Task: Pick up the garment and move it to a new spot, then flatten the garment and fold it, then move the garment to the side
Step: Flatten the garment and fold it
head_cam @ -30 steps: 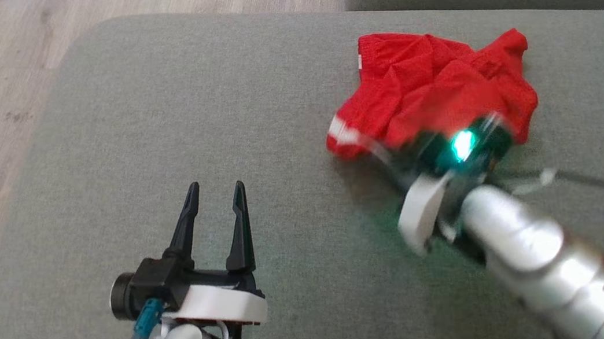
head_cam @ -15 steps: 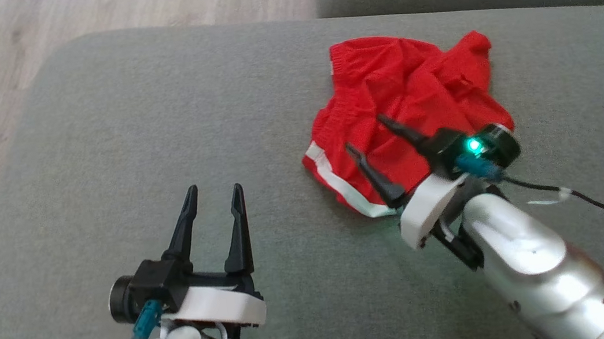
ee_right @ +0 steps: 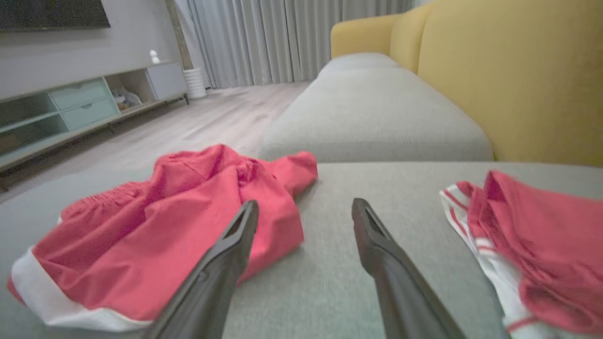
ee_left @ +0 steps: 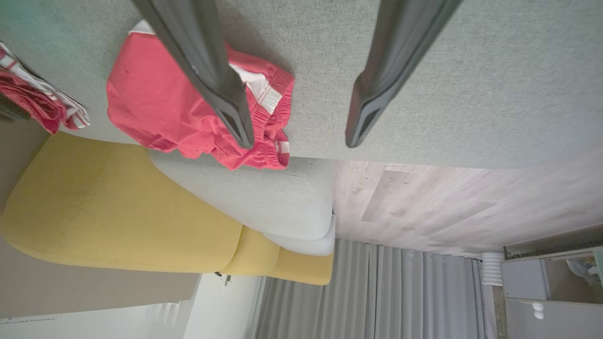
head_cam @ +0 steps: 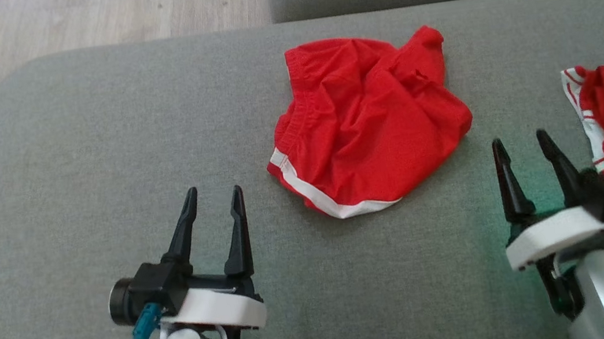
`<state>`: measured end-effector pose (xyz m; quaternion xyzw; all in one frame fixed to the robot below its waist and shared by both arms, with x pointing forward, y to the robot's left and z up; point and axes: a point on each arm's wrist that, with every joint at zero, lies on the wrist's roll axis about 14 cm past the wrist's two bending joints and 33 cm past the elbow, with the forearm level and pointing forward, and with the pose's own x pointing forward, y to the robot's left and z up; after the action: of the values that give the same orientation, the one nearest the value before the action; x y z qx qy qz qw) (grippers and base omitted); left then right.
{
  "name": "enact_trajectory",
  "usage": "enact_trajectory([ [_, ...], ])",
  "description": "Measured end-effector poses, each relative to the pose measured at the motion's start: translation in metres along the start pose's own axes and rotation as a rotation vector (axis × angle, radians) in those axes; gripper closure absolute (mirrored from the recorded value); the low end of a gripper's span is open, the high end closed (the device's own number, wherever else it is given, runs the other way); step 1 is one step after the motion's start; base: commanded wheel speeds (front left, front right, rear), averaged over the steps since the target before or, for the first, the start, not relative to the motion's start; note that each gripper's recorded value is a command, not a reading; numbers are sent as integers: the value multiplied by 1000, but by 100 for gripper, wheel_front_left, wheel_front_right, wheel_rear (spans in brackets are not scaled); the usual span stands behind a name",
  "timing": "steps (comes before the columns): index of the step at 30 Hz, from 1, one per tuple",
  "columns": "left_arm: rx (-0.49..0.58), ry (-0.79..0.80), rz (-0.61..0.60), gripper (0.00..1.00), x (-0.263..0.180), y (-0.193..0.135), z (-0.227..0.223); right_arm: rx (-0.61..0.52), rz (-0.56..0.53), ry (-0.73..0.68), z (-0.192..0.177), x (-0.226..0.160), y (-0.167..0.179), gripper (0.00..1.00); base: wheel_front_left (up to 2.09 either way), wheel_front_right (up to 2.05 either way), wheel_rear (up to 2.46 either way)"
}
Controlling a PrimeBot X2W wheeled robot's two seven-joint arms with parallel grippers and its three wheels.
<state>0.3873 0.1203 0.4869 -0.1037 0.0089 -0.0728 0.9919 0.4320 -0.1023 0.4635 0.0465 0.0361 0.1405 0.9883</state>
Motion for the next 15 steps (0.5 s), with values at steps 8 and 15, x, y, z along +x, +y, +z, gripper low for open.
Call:
enact_trajectory([
  [8,-4,41,17,0,3,7,-14,26,-78,118,-23,16,-23,0,0,0,0],
  [15,5,56,60,0,3,23,-18,50,-22,260,-55,43,-4,0,0,0,0],
])
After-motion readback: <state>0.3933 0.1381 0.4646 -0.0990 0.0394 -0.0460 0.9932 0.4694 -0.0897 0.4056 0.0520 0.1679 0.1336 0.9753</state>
